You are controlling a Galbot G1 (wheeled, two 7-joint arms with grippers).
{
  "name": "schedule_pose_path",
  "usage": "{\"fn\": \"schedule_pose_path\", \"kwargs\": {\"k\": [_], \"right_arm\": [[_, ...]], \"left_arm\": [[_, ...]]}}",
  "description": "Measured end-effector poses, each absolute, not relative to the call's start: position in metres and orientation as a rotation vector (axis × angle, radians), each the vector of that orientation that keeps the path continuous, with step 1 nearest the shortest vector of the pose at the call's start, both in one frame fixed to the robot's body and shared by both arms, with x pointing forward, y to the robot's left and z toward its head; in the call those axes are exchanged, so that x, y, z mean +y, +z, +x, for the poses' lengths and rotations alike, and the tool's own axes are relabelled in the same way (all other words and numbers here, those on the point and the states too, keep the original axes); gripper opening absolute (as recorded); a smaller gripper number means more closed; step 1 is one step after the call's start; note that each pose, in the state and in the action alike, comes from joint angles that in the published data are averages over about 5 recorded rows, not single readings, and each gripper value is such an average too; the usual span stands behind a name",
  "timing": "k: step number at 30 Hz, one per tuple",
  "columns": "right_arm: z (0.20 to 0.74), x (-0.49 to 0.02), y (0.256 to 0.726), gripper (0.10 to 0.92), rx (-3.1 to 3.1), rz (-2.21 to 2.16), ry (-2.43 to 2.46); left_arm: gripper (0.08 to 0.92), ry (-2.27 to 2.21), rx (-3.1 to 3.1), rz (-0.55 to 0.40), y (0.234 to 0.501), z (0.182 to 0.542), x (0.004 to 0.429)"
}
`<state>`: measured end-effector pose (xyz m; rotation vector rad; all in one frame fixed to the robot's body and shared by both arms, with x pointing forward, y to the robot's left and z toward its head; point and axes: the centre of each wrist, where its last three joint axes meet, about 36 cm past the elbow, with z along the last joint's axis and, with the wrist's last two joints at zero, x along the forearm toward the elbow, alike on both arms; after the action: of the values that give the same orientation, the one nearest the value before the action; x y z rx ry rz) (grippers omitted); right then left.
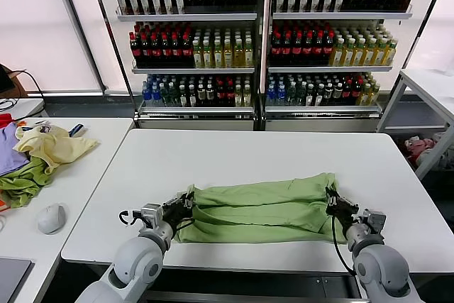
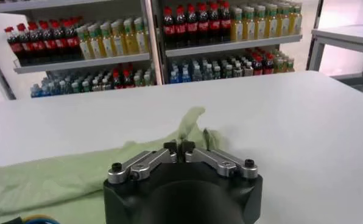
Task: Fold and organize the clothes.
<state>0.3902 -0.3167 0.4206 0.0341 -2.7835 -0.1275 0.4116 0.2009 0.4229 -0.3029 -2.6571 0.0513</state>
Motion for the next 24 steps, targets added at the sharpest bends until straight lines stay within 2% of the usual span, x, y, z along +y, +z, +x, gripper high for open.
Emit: {"fn": "schedule_pose_path", "kwargs": {"k": [9,18,21,24], "right_arm": [[0.371,-0.313,0.425,0.522,-2.791,0.033,-0.095],[0.361,-0.302,0.427,0.775,-2.795,0.062,-0.080],[0.359,-0.300,0.427,0.815,-2.795,0.068,-0.076],[0.357,-0.298,0.427,0.822,-2.796,0.074,-0.075]], "left_arm": [[0.524,-0.037,-2.742,-0.213,0.424,0.393,0.188],[0.774,-0.080,-2.765,-0.083,0.407,0.381,0.160],[0.814,-0.092,-2.756,-0.044,0.400,0.380,0.150],[0.815,-0.110,-2.745,-0.003,0.392,0.381,0.143]]}}
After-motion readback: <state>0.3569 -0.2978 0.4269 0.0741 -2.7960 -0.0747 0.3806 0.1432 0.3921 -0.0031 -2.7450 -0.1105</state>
